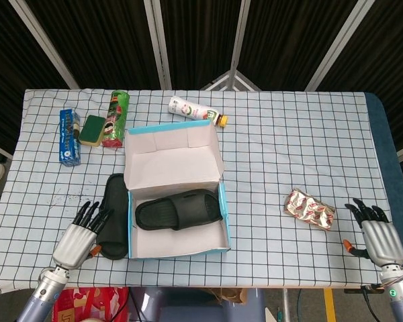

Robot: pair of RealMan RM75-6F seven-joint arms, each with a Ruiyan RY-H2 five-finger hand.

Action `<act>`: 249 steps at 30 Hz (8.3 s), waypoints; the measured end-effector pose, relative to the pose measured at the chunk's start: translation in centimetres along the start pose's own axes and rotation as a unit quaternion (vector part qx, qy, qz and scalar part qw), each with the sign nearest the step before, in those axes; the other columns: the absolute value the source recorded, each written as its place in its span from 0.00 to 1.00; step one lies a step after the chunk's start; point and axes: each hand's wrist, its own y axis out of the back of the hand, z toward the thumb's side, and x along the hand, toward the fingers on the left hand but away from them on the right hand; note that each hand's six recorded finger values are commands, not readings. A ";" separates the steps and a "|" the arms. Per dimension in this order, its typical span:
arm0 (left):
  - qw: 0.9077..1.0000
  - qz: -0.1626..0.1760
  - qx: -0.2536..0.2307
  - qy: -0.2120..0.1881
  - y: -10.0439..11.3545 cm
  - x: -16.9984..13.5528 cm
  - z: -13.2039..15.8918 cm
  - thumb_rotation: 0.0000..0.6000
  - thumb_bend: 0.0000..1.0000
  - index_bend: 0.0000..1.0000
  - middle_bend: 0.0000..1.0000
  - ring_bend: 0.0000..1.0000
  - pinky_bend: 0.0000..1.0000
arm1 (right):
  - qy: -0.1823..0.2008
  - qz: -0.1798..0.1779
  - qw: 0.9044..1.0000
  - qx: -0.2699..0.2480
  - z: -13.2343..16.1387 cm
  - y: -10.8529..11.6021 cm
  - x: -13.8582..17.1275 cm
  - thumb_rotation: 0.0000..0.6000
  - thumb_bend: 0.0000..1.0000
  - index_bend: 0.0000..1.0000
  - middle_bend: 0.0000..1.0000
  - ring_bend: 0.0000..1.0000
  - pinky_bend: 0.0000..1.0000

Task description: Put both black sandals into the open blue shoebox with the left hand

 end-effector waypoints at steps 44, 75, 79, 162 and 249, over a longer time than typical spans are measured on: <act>0.998 0.055 -0.021 0.014 -1.3 1.4 0.3 1.00 0.15 0.05 0.16 0.00 0.00 | -0.003 0.018 1.000 0.005 -0.1 -0.7 -0.5 1.00 0.29 0.16 0.08 0.16 0.09; 0.998 0.047 -0.023 0.033 -3.2 2.1 0.4 1.00 0.16 0.05 0.18 0.00 0.00 | -0.006 0.026 1.000 0.006 -0.2 -1.0 -0.8 1.00 0.29 0.16 0.08 0.16 0.09; 0.998 0.043 -0.021 0.034 -3.4 2.4 0.4 1.00 0.22 0.07 0.26 0.00 0.00 | -0.006 0.026 1.000 0.006 -0.2 -0.9 -0.8 1.00 0.29 0.16 0.08 0.16 0.09; 0.801 0.101 0.289 -0.514 7.8 10.1 12.2 1.00 0.42 0.23 0.44 0.00 0.00 | -0.018 0.036 0.999 -0.001 -0.2 -1.0 -0.6 1.00 0.29 0.16 0.08 0.16 0.08; 0.942 0.088 0.007 -0.324 14.6 9.6 10.3 1.00 0.33 0.45 0.57 0.31 0.48 | -0.033 0.044 0.999 0.001 -0.4 -1.2 -0.7 1.00 0.29 0.16 0.08 0.16 0.07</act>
